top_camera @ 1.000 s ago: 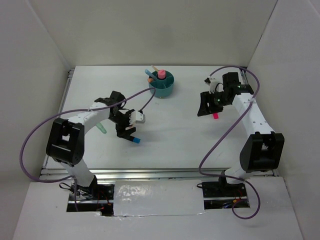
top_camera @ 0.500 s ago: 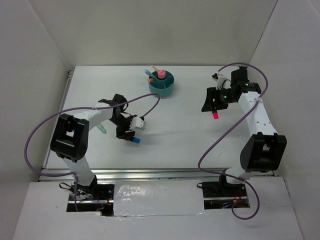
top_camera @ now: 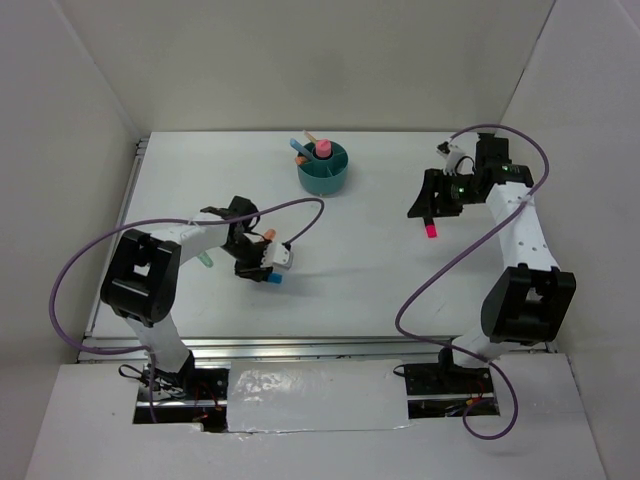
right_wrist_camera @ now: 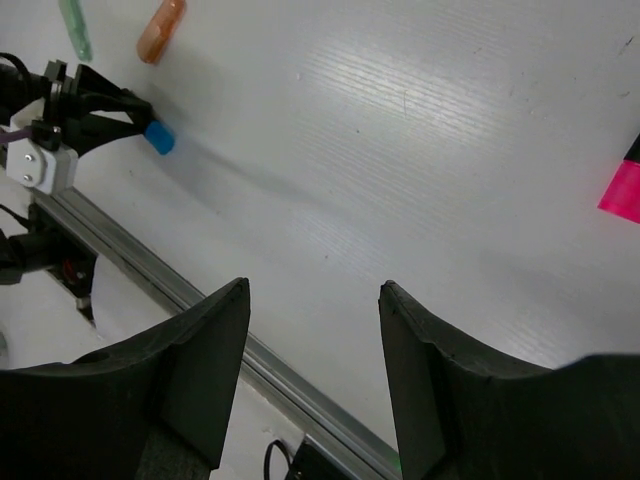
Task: Sort the stationery into containers
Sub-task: Pick up the pen from the center of the board.
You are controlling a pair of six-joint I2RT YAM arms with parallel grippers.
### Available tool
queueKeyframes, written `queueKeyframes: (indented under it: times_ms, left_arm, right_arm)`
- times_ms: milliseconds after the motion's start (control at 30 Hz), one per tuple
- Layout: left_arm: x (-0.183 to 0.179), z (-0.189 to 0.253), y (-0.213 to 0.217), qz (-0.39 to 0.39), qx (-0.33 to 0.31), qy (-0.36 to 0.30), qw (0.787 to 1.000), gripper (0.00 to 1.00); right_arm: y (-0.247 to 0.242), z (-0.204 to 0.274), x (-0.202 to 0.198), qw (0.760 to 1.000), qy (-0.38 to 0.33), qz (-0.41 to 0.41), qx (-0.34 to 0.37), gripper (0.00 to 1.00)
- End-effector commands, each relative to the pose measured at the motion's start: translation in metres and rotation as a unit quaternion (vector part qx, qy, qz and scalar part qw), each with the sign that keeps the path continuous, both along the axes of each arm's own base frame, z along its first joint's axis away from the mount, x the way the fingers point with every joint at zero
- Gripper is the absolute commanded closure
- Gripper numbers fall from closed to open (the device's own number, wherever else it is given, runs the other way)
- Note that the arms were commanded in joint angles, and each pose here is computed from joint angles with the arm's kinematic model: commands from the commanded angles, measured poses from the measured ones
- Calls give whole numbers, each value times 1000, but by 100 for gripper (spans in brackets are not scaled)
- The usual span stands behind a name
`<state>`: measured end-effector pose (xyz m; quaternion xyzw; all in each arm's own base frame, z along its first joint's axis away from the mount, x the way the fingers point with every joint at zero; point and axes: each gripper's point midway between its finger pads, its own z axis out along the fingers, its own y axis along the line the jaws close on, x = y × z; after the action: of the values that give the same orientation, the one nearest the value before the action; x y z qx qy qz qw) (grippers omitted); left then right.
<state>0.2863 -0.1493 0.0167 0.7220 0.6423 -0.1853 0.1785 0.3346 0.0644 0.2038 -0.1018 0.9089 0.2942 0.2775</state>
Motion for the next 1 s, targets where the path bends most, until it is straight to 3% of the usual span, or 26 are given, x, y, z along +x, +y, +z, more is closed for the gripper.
queueKeyframes:
  times_ms: [0, 100, 133, 300, 533, 667, 967]
  left_arm:
    - [1, 4, -7, 19, -14, -3, 1000, 64]
    - [18, 34, -28, 90, -61, -3, 994, 79]
    - [39, 52, -40, 113, -89, -27, 989, 85]
    - [75, 122, -87, 236, -202, -4, 950, 97]
    - [104, 193, -127, 325, -271, -94, 901, 100]
    - [105, 205, -143, 345, -281, -76, 892, 100]
    - [101, 226, -157, 349, -316, -76, 879, 100]
  right_arm:
    - [3, 29, 7, 999, -21, -10, 46, 39]
    - [14, 42, 10, 996, -28, -12, 79, 39]
    - [19, 49, 12, 996, -34, -6, 88, 39]
    - [66, 65, 20, 993, -39, 33, 111, 39]
    - [128, 88, 35, 986, -50, 81, 135, 38]
    - [150, 103, 36, 978, -57, 114, 163, 37]
    - [176, 78, 15, 973, -19, 163, 163, 36]
